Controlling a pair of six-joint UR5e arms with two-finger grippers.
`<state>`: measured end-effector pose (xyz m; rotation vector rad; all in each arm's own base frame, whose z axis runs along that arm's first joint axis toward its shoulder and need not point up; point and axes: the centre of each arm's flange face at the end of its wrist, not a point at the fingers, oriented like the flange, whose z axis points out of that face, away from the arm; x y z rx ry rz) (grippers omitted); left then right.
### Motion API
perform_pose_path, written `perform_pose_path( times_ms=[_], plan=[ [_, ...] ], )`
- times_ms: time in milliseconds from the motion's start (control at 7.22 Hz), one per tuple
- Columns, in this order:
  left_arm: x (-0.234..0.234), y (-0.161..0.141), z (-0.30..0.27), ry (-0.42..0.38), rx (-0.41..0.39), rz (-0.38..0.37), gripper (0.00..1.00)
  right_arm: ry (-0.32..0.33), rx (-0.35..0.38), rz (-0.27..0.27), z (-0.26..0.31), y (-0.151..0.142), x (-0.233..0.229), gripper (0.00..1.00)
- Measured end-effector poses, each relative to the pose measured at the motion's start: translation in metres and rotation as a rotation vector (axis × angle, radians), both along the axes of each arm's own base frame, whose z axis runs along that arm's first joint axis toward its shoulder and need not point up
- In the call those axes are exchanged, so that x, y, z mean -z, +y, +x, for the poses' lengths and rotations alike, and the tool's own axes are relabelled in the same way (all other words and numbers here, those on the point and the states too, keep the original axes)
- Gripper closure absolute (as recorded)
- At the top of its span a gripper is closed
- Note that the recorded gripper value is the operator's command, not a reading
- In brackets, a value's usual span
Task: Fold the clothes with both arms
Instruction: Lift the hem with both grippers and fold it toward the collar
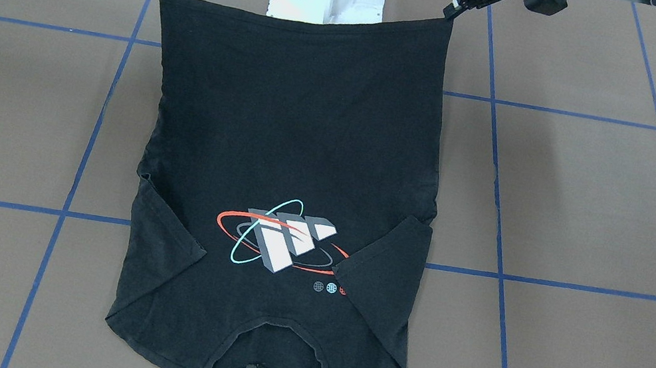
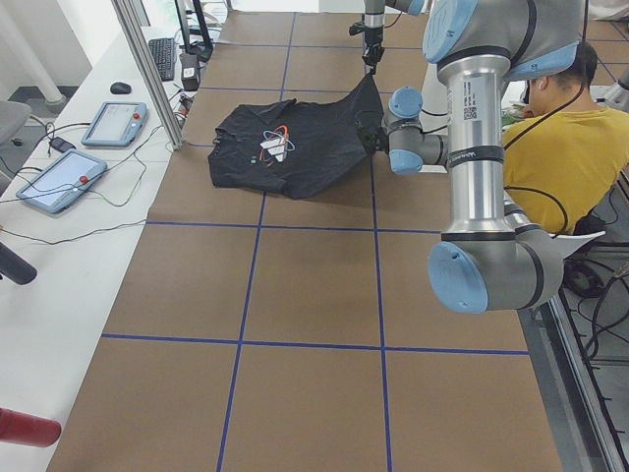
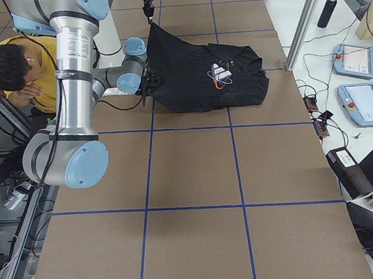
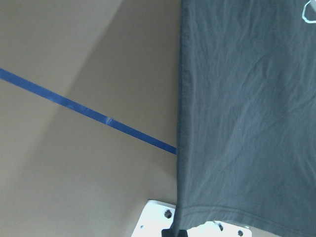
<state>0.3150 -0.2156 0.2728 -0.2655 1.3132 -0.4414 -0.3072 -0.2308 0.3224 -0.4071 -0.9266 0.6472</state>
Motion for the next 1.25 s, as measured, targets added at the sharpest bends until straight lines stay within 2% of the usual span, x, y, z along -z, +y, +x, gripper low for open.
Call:
perform_pose_path(
  times_ms=[138, 554, 969, 1246],
  plan=[
    [0.004, -0.019, -0.004, 0.011, 0.032, 0.026, 1.00, -0.006, -0.036, -0.014, 0.007, -0.030, 0.014, 1.00],
    [0.003, -0.103, 0.008, -0.039, 0.145, 0.145, 1.00, 0.096, -0.060, 0.007, -0.006, -0.135, 0.068, 1.00],
    [-0.015, -0.182, 0.014, -0.122, 0.230, 0.210, 1.00, 0.162, -0.082, 0.014, -0.010, -0.233, 0.060, 1.00],
    [-0.029, -0.232, 0.023, -0.171, 0.273, 0.221, 1.00, 0.192, -0.106, 0.017, -0.009, -0.295, 0.059, 1.00]
  ],
)
